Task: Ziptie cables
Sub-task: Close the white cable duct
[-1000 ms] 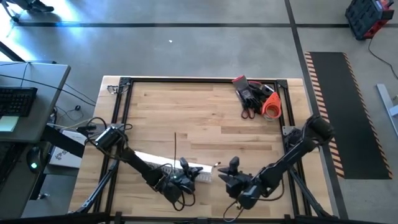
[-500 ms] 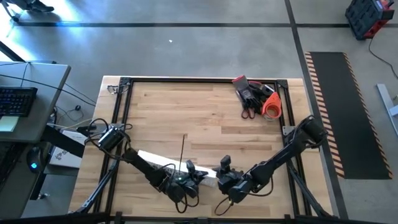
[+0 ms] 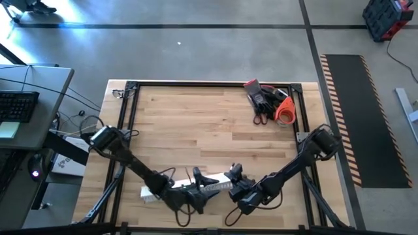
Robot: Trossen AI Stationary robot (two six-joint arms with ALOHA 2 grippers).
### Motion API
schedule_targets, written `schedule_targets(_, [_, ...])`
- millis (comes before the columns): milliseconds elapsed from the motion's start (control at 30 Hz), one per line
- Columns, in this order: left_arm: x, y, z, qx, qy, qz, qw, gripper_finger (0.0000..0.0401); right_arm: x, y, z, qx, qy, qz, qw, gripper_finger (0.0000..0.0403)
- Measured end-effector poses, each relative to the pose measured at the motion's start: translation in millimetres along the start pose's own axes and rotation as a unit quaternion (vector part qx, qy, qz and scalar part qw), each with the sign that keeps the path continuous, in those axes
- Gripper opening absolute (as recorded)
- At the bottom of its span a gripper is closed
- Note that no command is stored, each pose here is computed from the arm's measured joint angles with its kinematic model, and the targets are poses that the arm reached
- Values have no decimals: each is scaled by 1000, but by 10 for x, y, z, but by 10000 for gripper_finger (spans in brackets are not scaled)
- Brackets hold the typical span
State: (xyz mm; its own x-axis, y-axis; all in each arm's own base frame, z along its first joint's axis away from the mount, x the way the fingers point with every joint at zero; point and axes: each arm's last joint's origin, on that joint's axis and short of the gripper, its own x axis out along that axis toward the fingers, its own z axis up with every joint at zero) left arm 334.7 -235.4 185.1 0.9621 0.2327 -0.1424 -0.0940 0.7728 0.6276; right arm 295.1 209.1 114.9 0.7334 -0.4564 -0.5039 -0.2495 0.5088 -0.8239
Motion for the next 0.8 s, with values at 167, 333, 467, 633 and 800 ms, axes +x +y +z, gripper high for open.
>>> schedule_targets(167, [-291, 266, 221, -39, 13, -25, 999, 219, -48, 46, -11, -42, 16, -59, 997, 0])
schedule_targets(333, [-576, 399, 150, -80, 94, -62, 990, 223, -130, 83, 3, -71, 16, -87, 994, 0])
schedule_targets(467, [-727, 398, -27, -139, 179, -78, 971, 223, -163, 106, 6, -77, 13, -85, 993, 0])
schedule_targets(633, [-839, 302, -204, -195, 283, -148, 927, 223, -175, 126, -18, -81, 16, -77, 994, 0])
schedule_targets(800, [-903, 239, -362, -208, 336, -152, 906, 223, -172, 123, -29, -86, 19, -75, 993, 0])
